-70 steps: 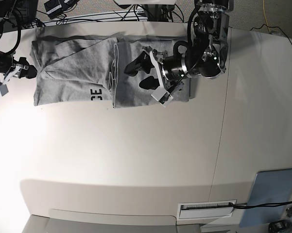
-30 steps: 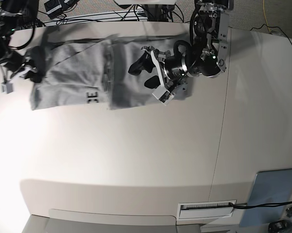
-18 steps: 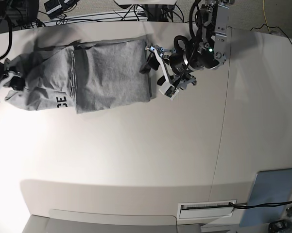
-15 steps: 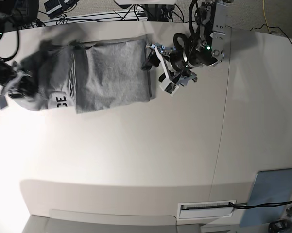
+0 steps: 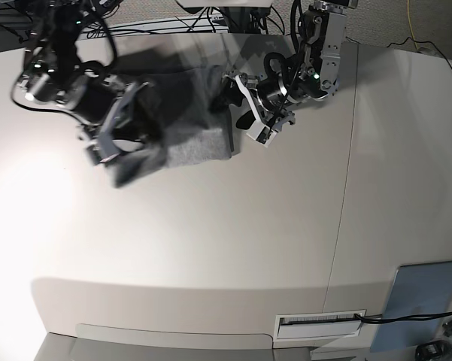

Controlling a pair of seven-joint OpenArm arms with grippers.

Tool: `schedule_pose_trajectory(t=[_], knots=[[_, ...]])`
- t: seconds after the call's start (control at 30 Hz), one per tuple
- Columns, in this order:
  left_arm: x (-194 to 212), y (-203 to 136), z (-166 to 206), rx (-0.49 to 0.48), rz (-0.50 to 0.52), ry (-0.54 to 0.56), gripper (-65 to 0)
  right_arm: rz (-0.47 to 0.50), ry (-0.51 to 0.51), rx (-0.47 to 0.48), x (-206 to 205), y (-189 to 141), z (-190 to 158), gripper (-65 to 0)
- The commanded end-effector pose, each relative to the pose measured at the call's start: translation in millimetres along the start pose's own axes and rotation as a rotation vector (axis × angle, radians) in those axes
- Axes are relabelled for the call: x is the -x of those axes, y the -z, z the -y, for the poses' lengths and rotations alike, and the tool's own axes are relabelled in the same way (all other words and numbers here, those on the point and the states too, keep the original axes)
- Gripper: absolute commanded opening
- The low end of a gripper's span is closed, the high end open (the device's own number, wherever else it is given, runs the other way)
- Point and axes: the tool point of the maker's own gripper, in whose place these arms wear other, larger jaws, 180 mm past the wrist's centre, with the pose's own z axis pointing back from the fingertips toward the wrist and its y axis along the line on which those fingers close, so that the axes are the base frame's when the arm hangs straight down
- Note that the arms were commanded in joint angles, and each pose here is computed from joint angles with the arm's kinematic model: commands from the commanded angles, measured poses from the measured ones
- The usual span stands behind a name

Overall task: Fold the T-shirt properly
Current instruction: 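Grasp the folded bundle with both grippers and fold it over once more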

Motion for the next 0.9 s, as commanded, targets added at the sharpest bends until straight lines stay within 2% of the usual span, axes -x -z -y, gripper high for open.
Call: schedule_pose_trajectory(t=[0.0, 0.13, 0.4, 0.53, 0.57, 0.7, 0.77, 0.87], knots=[[13, 0, -1, -0.009, -0.061, 0.007, -24.0, 0.051, -0.012, -0.025, -12, 2, -9, -65.0], [14, 0, -1, -0.011, -0.065, 0.011, -24.0, 0.034, -0.025, -0.076, -7, 20, -34, -65.0], [17, 0, -5, -0.031, -0.083, 0.035, -24.0, -0.022, -0.104, -0.08, 8, 41, -58, -65.0], [17, 0, -5, -0.031, -0.083, 0.035, -24.0, 0.014, -0.091, -0.12, 2, 43, -68, -45.8], [17, -1, -5, -0.032, -0.084, 0.035, -24.0, 0.026, -0.075, -0.143, -1, 42, -73, -43.8], [17, -1, -5, -0.032, -0.083, 0.036, -24.0, 0.079, -0.033, -0.223, -14, 37, -88, -43.4], [17, -1, -5, -0.032, -0.083, 0.037, -24.0, 0.103, -0.075, -0.201, -24, 32, -87, -43.4], [17, -1, -5, -0.032, -0.085, 0.036, -24.0, 0.072, -0.183, -0.067, -28, 21, -67, -43.5]])
